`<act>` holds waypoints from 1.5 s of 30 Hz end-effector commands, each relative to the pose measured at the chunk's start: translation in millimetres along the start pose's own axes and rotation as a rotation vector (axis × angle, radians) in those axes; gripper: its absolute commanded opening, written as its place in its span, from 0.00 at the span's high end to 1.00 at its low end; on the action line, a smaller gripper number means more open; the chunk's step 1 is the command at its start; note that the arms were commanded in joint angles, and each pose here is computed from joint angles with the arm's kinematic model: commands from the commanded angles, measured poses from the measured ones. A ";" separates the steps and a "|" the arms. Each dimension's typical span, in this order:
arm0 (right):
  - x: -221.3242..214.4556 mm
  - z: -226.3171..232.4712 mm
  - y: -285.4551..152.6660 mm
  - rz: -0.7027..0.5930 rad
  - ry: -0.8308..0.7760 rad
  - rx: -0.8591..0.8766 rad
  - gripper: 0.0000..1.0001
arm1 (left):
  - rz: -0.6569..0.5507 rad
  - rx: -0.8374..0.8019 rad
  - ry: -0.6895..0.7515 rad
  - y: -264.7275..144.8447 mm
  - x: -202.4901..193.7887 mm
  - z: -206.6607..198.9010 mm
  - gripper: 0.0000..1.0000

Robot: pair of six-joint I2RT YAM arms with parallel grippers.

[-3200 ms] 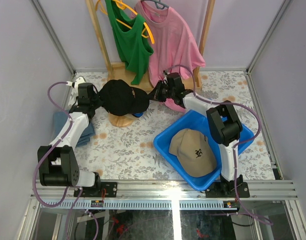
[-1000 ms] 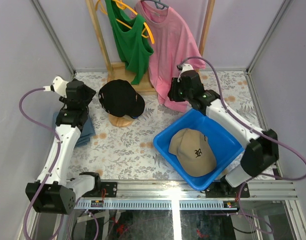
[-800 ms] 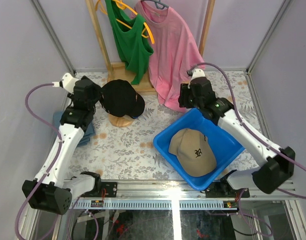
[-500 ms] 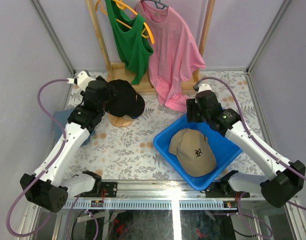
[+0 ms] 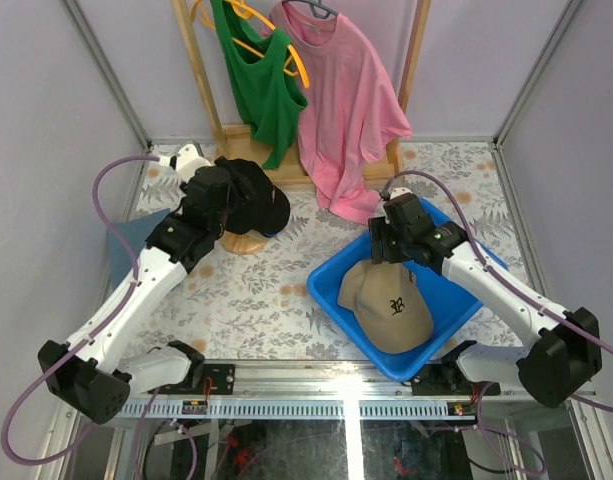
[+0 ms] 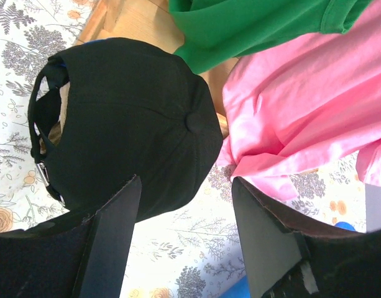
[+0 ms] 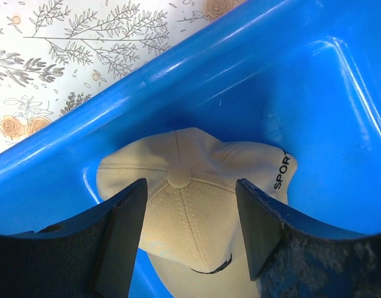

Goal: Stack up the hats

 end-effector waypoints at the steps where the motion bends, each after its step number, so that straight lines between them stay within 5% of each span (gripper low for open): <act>1: -4.7 6.9 2.4 0.034 0.017 0.042 0.33 | -0.020 0.003 0.016 0.0 0.7 -4.0 0.39; 12: -30.6 -1.8 19.2 0.151 0.009 0.000 0.37 | -0.003 -0.012 0.032 2.0 -5.3 -9.0 0.39; 17: -22.9 -3.8 9.9 0.102 0.005 -0.009 0.78 | 0.002 -0.012 0.033 2.0 -8.4 -7.4 0.39; 19: -13.4 -3.3 -0.3 0.054 0.007 -0.008 0.83 | 0.003 -0.015 0.032 1.3 -9.0 -7.2 0.39; 26: 23.0 5.1 -57.6 -0.101 0.029 0.059 0.88 | 0.010 -0.051 0.039 -2.0 -6.7 -11.4 0.38; 45: 99.4 54.3 -189.1 -0.419 -0.021 0.476 0.92 | 0.242 -0.587 -0.012 -33.6 -0.2 -87.0 0.28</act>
Point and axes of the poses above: each gripper's point midway between its finger pads, its own y axis out along the fingers, its own z axis along the line the jaws close on, x = y × z, the point moved 6 cm from there along -y, back along the fingers, and after that the axes turned 10 degrees about y, right-handed, at the moved point
